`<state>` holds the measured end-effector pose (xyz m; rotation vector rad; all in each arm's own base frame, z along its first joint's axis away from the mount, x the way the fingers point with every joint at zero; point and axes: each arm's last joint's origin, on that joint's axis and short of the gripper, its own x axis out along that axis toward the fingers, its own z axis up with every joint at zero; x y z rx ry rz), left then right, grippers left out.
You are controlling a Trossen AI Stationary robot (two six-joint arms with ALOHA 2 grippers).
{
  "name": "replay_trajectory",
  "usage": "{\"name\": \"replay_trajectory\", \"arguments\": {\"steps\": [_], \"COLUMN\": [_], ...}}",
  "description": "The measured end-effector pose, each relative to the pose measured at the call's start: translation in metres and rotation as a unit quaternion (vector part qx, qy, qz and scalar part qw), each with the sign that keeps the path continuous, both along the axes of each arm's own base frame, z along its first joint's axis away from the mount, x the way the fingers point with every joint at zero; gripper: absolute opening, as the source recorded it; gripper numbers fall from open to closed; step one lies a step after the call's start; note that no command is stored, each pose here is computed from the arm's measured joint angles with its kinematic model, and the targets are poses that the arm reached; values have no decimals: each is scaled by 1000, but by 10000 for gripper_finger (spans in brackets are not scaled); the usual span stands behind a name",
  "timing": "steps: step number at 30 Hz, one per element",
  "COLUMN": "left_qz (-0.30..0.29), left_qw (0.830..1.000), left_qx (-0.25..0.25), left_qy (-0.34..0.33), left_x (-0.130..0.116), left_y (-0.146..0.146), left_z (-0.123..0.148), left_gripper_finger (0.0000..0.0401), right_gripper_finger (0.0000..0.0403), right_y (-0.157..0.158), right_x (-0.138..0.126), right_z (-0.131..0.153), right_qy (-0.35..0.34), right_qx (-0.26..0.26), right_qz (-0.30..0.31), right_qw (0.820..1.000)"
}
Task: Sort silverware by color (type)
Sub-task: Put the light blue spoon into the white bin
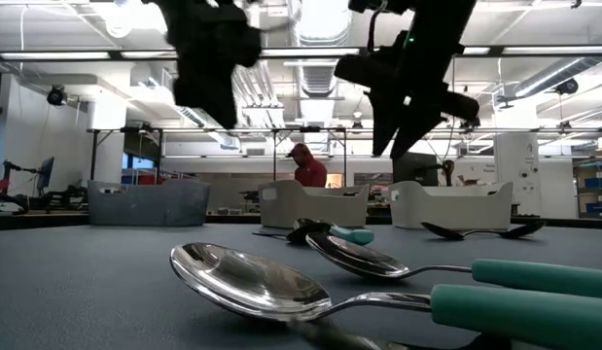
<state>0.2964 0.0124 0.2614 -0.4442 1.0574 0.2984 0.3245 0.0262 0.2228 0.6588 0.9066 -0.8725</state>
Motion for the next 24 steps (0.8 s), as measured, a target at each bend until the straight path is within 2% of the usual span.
{"name": "replay_trajectory", "arguments": {"steps": [3,8,13,17,24], "left_qz": [52,105,106,97,78], "left_qw": [998,987,979,977,974], "left_qx": [20,53,84,92,110], "left_qy": [-36,-109,-150,-165,-183], "left_x": [-19,-42,-56,-68,-92], "left_y": [-10,-20,-23,-22,-20], "left_z": [9,26,45,55,71], "left_gripper_finger": [36,36,36,36,36], "right_gripper_finger": [121,121,121,130,161], "right_y": [2,5,6,10,13], "right_x": [6,21,37,50,72], "right_z": [-10,-23,-27,-36,-54], "right_qy": [5,29,32,30,31], "right_qx": [19,11,9,47,72], "right_qz": [6,29,37,26,-9], "right_qw": [1000,999,999,998,997]}}
